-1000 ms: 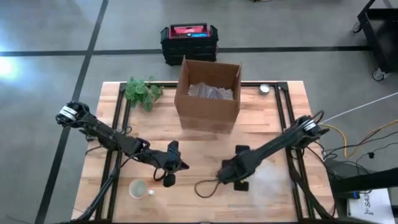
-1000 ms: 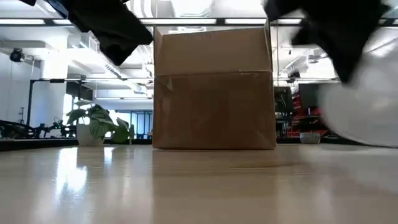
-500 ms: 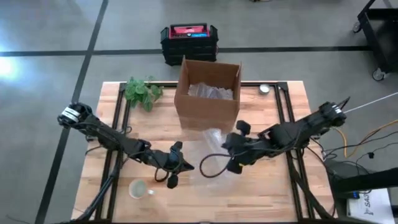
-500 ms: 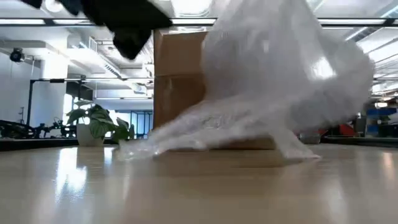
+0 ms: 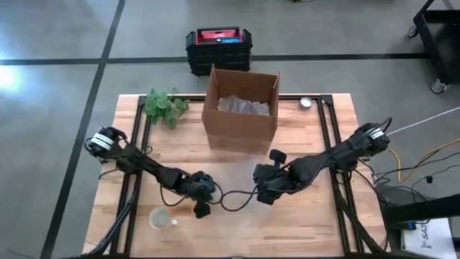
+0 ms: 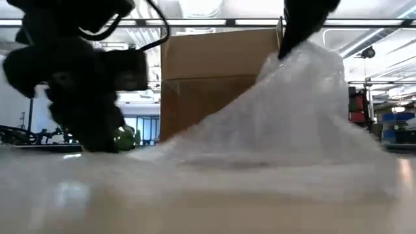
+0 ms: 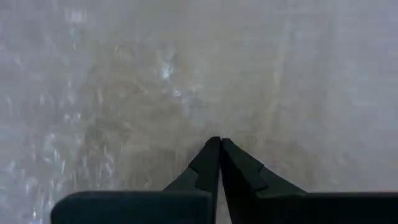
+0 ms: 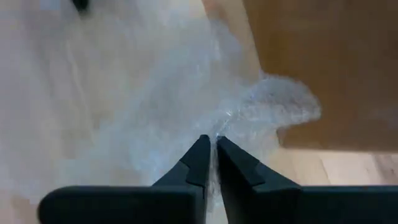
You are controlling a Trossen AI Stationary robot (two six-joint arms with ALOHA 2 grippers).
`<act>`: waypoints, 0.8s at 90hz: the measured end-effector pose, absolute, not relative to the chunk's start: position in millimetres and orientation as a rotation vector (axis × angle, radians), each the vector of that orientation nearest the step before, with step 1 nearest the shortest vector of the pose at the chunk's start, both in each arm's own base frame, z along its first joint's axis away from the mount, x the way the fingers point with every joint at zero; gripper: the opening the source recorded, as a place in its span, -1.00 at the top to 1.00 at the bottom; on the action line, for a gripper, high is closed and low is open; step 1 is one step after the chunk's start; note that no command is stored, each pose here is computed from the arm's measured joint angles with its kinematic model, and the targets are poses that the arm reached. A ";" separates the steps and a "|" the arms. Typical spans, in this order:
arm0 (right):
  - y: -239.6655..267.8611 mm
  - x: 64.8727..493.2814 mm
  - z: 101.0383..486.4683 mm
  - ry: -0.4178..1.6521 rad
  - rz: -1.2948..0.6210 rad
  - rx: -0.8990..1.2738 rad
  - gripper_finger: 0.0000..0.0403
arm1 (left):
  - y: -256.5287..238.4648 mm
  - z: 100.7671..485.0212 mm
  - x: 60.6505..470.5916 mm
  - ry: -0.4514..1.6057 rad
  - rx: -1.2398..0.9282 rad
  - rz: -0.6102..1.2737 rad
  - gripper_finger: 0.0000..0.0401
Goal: Wrap mug
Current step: Wrap the yellow cup in bubble wrap
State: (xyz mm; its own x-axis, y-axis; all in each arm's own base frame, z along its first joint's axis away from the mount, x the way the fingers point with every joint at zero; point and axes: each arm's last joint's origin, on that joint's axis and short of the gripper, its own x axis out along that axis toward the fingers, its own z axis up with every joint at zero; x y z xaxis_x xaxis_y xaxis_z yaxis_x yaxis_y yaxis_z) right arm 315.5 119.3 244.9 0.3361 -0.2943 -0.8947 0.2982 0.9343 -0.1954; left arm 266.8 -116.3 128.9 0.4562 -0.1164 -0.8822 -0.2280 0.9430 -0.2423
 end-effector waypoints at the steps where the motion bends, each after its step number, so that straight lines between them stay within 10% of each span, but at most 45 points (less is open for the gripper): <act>1: 118.9 315.7 244.4 1.172 -0.384 0.006 0.87 | -115.8 130.1 265.2 1.111 -0.350 0.069 1.00; 47: 112.2 312.5 244.1 1.289 -0.235 -0.105 0.15 | -81.8 196.6 198.7 1.215 -0.245 0.243 1.00; 72: 116.7 325.3 268.1 1.122 -0.164 -0.071 0.01 | -92.1 225.2 231.9 0.758 -0.250 0.075 1.00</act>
